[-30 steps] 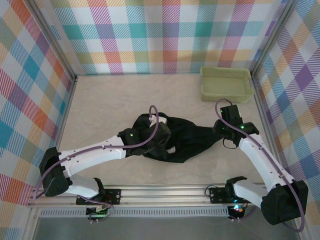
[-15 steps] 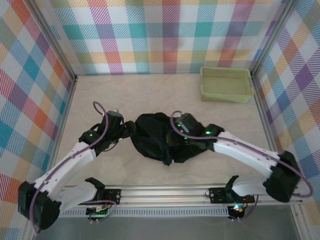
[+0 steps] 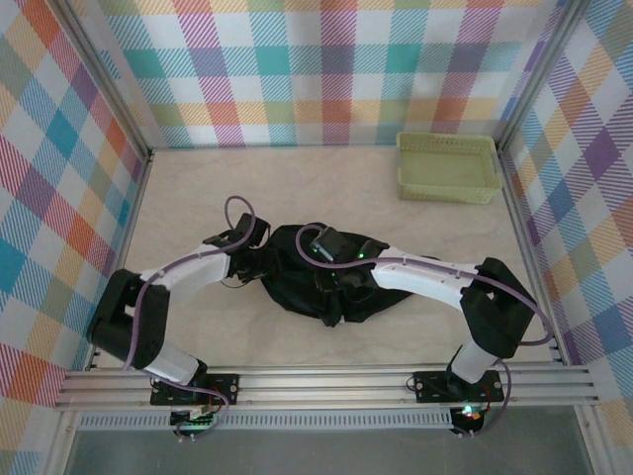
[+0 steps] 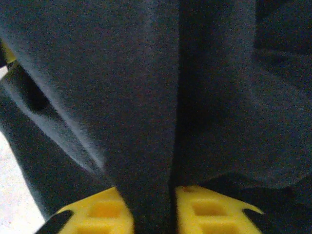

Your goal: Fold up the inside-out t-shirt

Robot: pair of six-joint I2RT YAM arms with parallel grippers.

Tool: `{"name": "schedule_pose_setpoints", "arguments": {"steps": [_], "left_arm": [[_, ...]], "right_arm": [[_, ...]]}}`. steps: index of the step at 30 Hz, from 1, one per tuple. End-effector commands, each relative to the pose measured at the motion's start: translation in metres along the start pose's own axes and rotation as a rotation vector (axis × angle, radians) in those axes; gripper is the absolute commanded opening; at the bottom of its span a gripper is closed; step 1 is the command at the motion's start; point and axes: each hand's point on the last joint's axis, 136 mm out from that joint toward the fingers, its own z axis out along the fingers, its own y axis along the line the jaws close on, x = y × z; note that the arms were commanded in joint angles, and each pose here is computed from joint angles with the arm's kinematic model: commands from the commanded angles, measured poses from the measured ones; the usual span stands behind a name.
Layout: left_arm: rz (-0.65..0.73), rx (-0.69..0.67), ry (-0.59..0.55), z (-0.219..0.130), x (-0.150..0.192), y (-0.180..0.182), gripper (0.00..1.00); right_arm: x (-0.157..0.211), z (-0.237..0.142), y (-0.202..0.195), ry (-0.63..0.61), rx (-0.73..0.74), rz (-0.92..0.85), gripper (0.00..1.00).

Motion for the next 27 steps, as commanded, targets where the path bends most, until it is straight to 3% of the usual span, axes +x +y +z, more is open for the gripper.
{"name": "schedule_pose_setpoints", "arguments": {"steps": [1, 4, 8, 13, 17, 21, 23, 27], "left_arm": [[0.002, 0.039, -0.012, 0.006, -0.013, -0.012, 0.51], [0.004, 0.033, -0.008, 0.011, -0.015, -0.013, 0.44], [0.014, -0.019, -0.002, 0.020, -0.018, -0.007, 0.23], [0.021, -0.081, -0.016, 0.025, -0.020, 0.004, 0.00], [0.027, -0.129, -0.093, 0.005, -0.033, 0.012, 0.00], [0.009, -0.213, -0.245, -0.042, -0.053, 0.034, 0.00], [0.006, -0.253, -0.267, -0.060, -0.055, 0.042, 0.00], [0.039, -0.296, -0.241, -0.083, -0.047, 0.038, 0.28]], "right_arm": [[-0.025, -0.040, 0.003, -0.124, -0.017, -0.008, 0.04], [-0.032, -0.077, 0.001, -0.212, -0.058, -0.023, 0.00], [-0.033, -0.124, -0.019, -0.310, -0.082, 0.021, 0.00], [-0.023, -0.148, -0.064, -0.368, -0.051, 0.118, 0.00], [-0.004, -0.139, -0.094, -0.326, -0.044, 0.206, 0.00], [0.024, -0.108, -0.122, -0.220, 0.025, 0.313, 0.00], [0.037, -0.092, -0.123, -0.170, 0.008, 0.350, 0.00], [0.057, -0.068, -0.119, -0.096, -0.044, 0.419, 0.00]]}}
